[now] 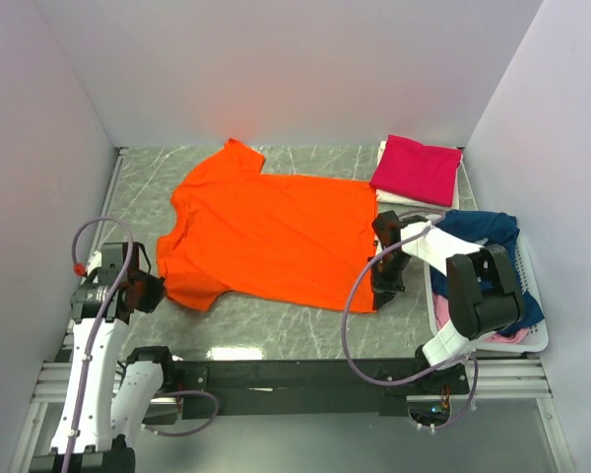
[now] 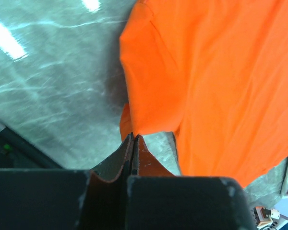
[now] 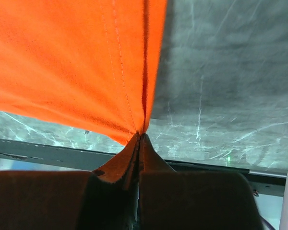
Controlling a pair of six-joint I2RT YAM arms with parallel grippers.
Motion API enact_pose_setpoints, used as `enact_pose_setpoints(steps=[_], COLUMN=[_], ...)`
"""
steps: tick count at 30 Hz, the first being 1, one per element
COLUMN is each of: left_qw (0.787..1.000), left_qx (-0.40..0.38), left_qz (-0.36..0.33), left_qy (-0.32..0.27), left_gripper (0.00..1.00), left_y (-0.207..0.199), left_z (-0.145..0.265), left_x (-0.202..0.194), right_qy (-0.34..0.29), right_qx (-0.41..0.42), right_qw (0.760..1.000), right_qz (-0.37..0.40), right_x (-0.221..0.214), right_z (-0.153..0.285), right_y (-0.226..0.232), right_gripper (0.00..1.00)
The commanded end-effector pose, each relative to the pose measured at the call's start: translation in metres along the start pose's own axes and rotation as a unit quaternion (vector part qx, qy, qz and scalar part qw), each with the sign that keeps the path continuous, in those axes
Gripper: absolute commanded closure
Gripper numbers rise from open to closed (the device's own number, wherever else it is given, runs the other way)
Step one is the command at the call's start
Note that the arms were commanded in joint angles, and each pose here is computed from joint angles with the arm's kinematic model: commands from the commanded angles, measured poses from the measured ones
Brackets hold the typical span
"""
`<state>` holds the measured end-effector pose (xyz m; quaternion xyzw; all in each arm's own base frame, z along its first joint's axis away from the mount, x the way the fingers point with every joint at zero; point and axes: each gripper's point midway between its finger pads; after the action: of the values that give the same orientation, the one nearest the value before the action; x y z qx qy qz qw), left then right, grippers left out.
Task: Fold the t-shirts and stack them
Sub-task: Fold the tshirt
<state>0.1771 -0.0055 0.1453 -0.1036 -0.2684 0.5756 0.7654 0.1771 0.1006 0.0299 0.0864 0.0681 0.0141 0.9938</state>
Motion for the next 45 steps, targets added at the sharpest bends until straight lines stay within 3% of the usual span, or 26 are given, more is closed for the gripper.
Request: enact_pose_setpoints(steps=[1, 6, 12, 22, 29, 34, 45], left_qw=[1.0, 1.0, 0.999, 0.986, 0.979, 0.966, 0.957], left_qx=[0.011, 0.021, 0.003, -0.033, -0.052, -0.075, -0.095], left_qz=[0.012, -0.002, -0.051, -0.16, -0.196, -0.244, -0.273], left_qy=[-0.017, -0.015, 0.004, 0.017, 0.002, 0.023, 0.013], left_gripper=[0.99, 0.99, 0.99, 0.99, 0.99, 0.99, 0.99], left_y=[0.01, 0.017, -0.002, -0.083, -0.135, -0.171, -0.23], left_z=[0.021, 0.024, 0.008, -0.028, -0.047, -0.065, -0.09], left_x=[0.006, 0.005, 0.003, 0.016, 0.034, 0.022, 0.028], right_qy=[0.004, 0.005, -0.016, -0.051, -0.066, -0.07, -0.089], right_qx=[-0.008, -0.01, -0.003, 0.011, 0.04, 0.043, 0.064], right_qw=[1.0, 1.0, 1.0, 0.999, 0.997, 0.996, 0.992], right_qz=[0.009, 0.012, 0.005, -0.012, -0.023, -0.032, -0.06], right_x=[-0.015, -0.021, -0.01, 0.032, 0.068, 0.089, 0.131], right_z=[0.004, 0.002, 0.012, 0.027, 0.036, 0.038, 0.049], right_y=[-0.001, 0.0, 0.007, 0.017, 0.027, 0.023, 0.013], right_gripper=[1.0, 1.0, 1.0, 1.0, 1.0, 1.0, 1.0])
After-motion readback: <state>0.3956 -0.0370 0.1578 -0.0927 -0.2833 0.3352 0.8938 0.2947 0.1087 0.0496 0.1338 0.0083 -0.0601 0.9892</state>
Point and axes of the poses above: each gripper's point midway between its finger pads, its own z axis back along the fingers, its own y axis along the line the jaws close on, x = y × z, and after that the axes turned 7 degrees about z, right-handed
